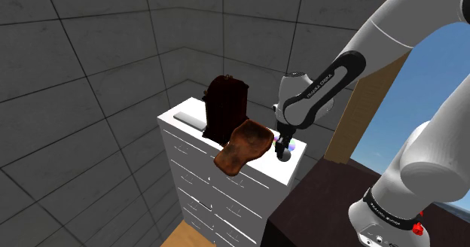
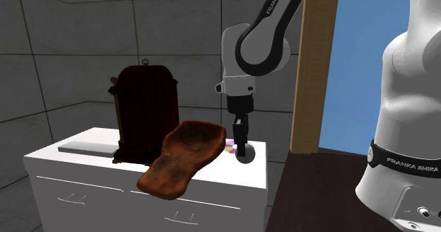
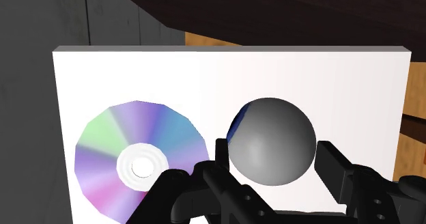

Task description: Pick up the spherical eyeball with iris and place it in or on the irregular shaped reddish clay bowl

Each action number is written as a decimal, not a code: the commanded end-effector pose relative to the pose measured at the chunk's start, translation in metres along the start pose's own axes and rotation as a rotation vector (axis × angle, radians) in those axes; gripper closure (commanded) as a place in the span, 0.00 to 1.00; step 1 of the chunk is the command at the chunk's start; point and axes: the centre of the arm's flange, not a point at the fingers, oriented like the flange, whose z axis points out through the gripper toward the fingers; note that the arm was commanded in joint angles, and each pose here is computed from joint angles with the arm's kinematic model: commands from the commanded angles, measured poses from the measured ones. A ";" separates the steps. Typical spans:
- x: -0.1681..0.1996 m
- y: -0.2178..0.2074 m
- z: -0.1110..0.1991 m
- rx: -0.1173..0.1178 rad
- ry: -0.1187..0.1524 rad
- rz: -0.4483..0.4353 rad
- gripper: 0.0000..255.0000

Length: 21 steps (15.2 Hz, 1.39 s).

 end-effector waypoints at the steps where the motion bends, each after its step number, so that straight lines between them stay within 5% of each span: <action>1: 0.000 0.000 0.000 0.000 0.000 0.000 1.00; 21: -0.008 -0.005 -0.089 0.000 0.000 0.000 1.00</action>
